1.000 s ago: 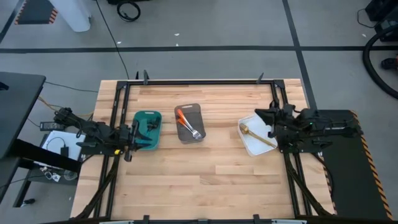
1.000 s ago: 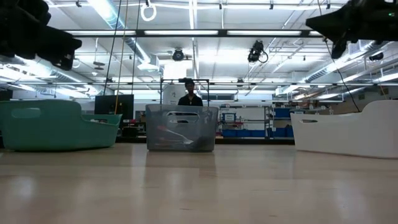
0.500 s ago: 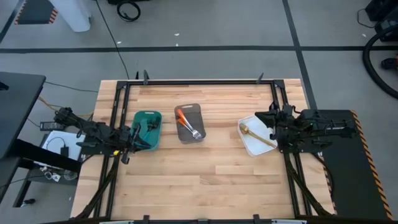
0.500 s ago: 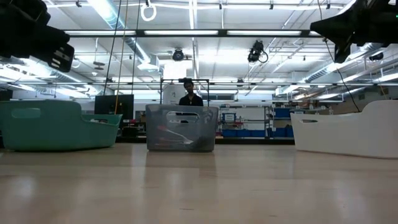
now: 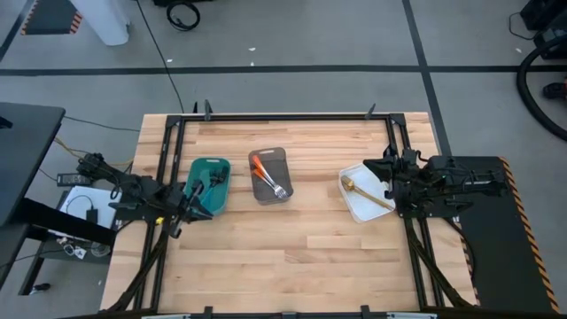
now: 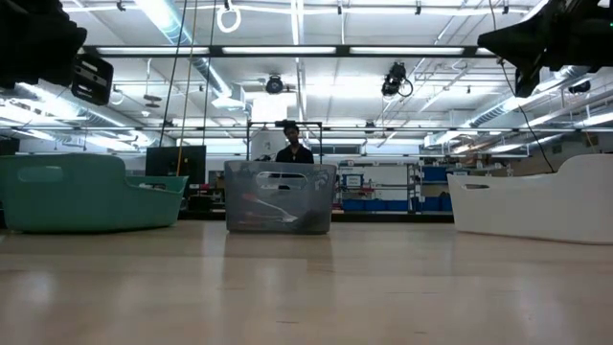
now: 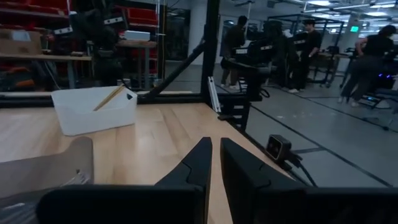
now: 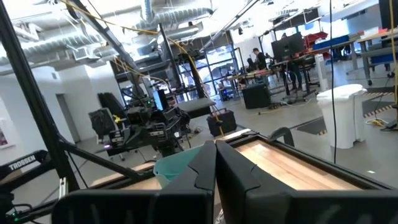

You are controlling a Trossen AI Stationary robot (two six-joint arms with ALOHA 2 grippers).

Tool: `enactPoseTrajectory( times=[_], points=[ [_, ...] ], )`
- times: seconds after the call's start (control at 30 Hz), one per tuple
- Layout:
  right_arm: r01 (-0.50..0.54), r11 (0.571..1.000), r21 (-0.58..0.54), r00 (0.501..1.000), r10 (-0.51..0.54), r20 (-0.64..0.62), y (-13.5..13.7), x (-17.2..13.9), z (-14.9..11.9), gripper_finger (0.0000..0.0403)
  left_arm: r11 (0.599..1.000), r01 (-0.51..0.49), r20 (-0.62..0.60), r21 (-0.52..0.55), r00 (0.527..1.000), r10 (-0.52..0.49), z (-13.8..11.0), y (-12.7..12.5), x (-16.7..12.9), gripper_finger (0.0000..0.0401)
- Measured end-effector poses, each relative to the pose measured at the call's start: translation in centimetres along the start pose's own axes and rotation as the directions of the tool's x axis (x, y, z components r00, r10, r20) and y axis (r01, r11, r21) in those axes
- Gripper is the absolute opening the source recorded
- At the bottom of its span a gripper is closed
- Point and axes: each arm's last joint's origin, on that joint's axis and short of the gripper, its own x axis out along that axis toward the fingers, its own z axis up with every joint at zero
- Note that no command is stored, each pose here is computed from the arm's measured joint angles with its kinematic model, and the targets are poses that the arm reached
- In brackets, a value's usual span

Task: Sort silverware by color (type)
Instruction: Return To Home Position

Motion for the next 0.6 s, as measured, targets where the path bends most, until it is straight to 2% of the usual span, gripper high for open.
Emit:
enactPoseTrajectory(
  times=[0.1,0.27,0.6],
  points=[
    [0.0,1.0,0.0,1.0,0.0,0.0,0.0,0.0,0.01,0.0017,0.999,-0.044,0.005,0.015,0.999,0.044,0.02,0.14,0.0,0.004],
    [0.0,1.0,0.0,1.0,0.0,0.0,0.0,0.0,0.01,0.0017,0.993,-0.071,0.017,-0.091,0.997,0.073,0.13,0.22,0.01,0.0041],
    [0.0,1.0,0.0,1.0,0.0,0.0,0.0,0.0,0.01,0.0017,0.993,-0.077,0.043,-0.092,0.996,0.081,0.35,0.23,0.0,0.0041]
  ],
)
